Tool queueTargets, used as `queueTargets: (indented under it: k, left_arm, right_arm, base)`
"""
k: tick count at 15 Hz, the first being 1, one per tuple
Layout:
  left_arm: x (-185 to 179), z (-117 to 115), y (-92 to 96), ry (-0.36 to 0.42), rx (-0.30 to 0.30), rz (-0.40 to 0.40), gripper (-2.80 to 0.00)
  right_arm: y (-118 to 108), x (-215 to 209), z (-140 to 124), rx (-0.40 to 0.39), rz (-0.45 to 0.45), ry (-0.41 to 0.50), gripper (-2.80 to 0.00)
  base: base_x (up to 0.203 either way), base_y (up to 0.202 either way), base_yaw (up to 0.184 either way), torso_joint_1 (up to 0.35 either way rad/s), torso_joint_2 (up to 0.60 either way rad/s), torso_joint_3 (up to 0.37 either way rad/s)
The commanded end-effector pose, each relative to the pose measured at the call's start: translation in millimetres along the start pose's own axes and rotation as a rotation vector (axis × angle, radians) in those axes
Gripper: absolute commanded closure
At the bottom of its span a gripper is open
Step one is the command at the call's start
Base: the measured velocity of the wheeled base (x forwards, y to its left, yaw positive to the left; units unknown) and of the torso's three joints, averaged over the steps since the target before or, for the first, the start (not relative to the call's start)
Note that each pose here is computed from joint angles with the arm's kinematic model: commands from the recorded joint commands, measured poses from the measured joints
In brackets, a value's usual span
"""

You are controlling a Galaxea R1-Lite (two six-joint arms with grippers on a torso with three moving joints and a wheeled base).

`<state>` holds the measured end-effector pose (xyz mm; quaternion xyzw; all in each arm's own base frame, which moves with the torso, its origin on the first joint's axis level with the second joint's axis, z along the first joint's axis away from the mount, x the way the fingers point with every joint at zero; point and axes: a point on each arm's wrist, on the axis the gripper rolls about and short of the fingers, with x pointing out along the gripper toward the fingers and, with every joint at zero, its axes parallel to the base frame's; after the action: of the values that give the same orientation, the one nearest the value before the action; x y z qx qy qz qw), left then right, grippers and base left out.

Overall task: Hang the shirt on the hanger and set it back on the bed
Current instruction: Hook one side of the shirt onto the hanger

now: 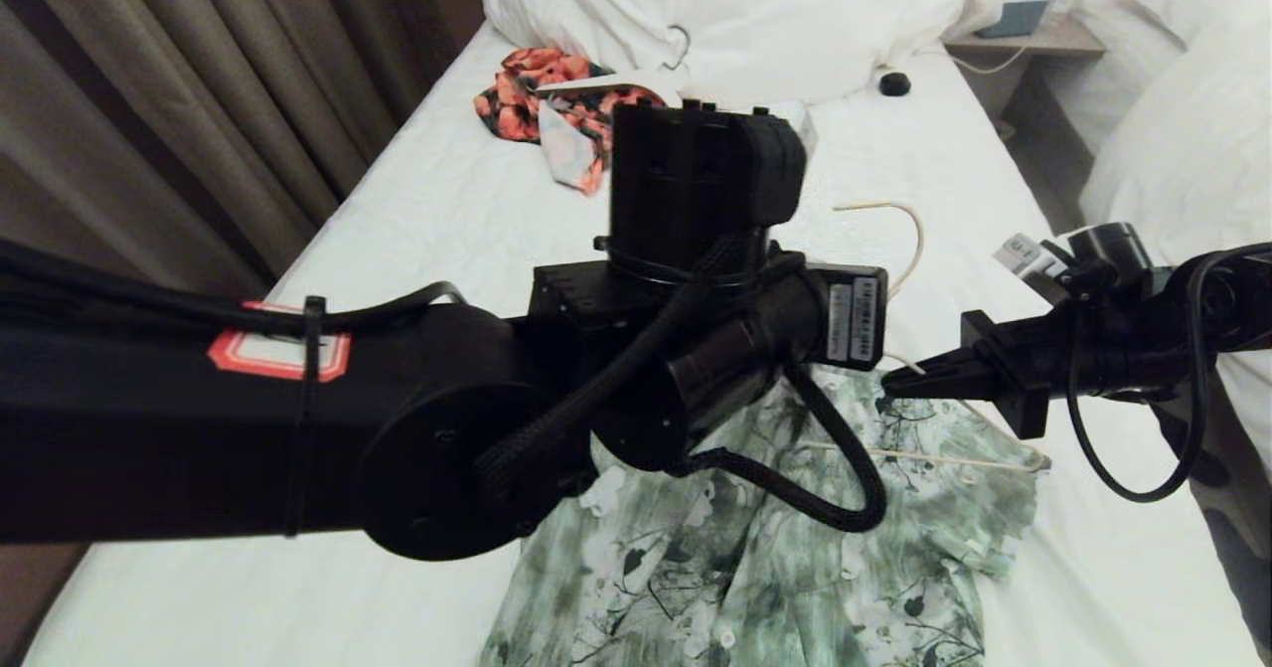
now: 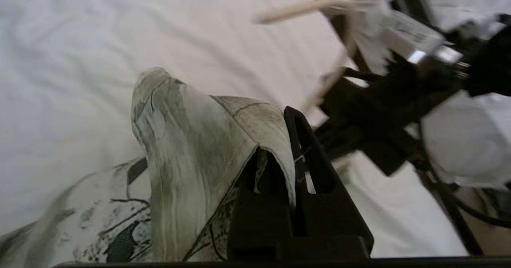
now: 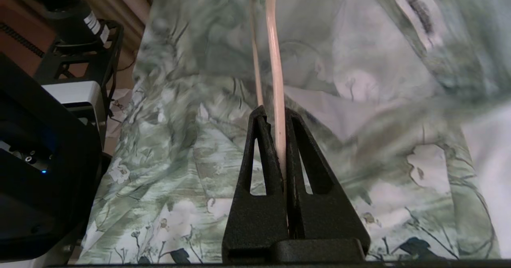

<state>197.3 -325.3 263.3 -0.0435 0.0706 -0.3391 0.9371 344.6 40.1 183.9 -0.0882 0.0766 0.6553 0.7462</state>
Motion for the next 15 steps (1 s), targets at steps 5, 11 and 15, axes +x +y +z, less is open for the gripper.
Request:
queueTargets:
  k: [5,11,15]
  left_arm:
    - [-3.5,-18.0,-51.6,0.028,0.02,-0.107,0.0]
    - [14.1,-59.9,-70.5,0.113,0.129,-0.12,0.0]
    - [15.3,-61.3,-70.1,0.113,0.159,-0.121,-2.8]
  right_arm:
    - [8.0,9.2,6.4,-0.028,0.039,-0.012,0.0]
    - [9.7,16.8,8.9,-0.042,0.062,-0.016,0.0]
    - [11.2,17.1,6.1,-0.038,0.065,-0.014,0.0]
  base:
    - [0.0,0.0,0.0,0.0,0.0,0.0]
    - [0.0,0.0,0.0,0.0,0.0,0.0]
    - [0.0,0.0,0.0,0.0,0.0,0.0]
